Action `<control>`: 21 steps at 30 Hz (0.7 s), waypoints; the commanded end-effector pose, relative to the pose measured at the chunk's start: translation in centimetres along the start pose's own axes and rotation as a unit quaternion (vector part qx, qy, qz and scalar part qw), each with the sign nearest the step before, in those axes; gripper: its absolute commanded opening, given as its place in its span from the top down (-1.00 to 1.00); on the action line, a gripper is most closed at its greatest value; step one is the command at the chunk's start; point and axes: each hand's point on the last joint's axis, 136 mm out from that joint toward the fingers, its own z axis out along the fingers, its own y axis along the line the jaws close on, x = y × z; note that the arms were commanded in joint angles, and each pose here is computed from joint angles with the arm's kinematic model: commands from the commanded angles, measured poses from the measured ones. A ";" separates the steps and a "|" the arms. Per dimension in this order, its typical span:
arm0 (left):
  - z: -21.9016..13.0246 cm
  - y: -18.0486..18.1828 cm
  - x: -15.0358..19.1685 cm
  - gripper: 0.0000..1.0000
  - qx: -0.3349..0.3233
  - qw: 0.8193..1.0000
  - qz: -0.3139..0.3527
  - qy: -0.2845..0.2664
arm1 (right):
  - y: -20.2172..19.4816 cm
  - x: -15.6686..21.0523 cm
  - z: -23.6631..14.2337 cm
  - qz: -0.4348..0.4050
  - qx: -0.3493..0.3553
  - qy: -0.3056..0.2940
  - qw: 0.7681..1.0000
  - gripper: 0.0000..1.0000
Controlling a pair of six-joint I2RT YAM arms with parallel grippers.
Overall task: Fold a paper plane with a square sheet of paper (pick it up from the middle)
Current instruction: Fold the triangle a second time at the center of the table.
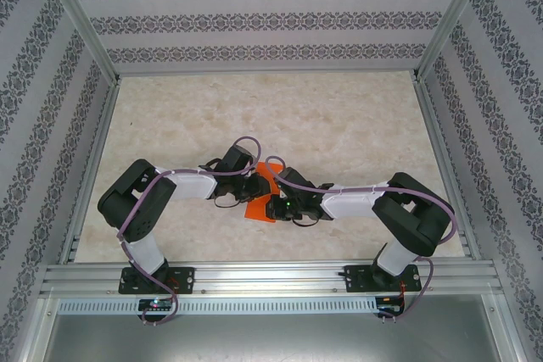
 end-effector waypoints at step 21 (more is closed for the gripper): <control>0.2 2.9 1.0 0.50 -0.058 0.998 -0.009 0.015 | -5.0 4.7 0.2 0.054 0.077 0.067 0.993 0.79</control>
